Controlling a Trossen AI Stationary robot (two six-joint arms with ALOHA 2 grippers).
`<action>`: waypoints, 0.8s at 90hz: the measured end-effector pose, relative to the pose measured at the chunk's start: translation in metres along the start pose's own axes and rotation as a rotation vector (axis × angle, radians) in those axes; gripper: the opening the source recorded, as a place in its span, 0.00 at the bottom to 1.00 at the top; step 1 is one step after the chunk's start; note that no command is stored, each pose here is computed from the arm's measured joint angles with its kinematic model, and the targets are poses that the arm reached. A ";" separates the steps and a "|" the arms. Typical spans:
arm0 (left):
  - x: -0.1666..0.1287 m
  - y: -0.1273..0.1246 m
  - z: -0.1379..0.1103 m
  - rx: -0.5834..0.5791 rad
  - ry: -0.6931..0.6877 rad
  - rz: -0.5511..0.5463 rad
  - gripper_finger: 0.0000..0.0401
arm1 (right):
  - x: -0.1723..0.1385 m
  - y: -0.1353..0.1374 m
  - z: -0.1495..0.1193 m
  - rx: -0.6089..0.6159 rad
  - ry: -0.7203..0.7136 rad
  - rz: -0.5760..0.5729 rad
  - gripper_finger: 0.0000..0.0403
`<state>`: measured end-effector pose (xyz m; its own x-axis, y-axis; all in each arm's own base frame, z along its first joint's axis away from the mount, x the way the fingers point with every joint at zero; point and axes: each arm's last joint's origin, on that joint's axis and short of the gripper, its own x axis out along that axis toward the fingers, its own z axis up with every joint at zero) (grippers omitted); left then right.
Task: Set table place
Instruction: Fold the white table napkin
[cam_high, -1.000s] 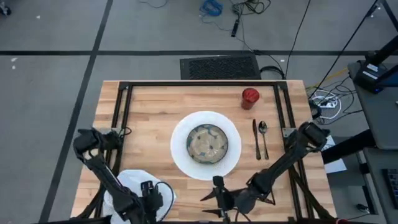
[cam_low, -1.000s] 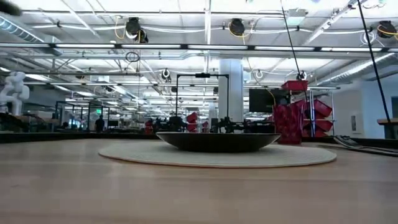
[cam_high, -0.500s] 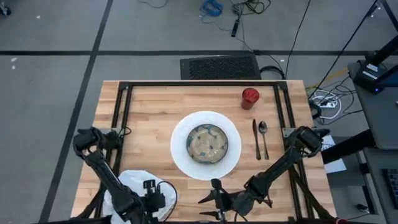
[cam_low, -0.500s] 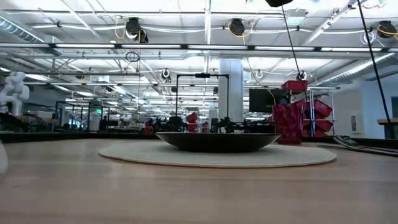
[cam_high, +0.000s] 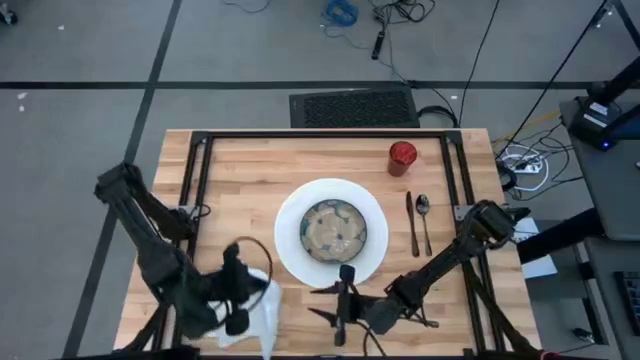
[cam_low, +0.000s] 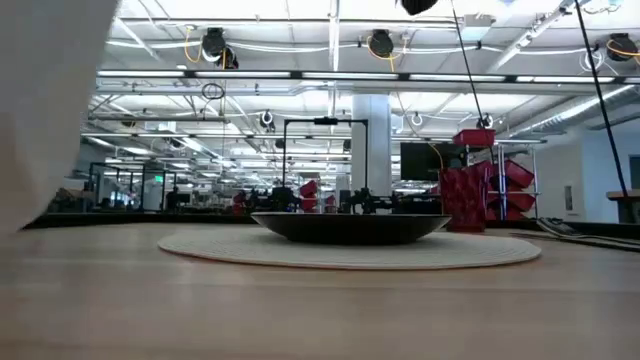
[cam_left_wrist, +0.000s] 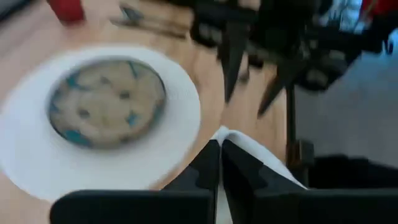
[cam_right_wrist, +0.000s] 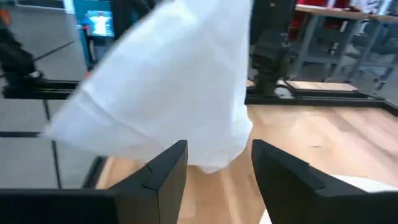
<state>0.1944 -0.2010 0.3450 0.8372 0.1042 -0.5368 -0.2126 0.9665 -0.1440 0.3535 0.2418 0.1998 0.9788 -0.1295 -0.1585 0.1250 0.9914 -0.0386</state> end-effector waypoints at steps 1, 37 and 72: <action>-0.001 0.002 0.002 0.003 -0.006 0.001 0.00 | 0.001 -0.001 0.000 0.002 -0.001 -0.001 0.41; -0.002 0.053 0.045 0.050 -0.183 0.235 0.00 | 0.012 -0.022 0.006 -0.147 -0.012 -0.224 0.41; 0.021 0.088 0.068 0.118 -0.177 0.425 0.00 | 0.011 -0.044 0.032 -0.248 -0.017 -0.352 0.41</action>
<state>0.2274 -0.0975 0.3774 0.7637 0.5244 -0.3765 -0.5046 0.8487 0.1584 0.3639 0.1978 0.2310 0.8861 -0.4570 -0.0770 0.4114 0.8521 -0.3236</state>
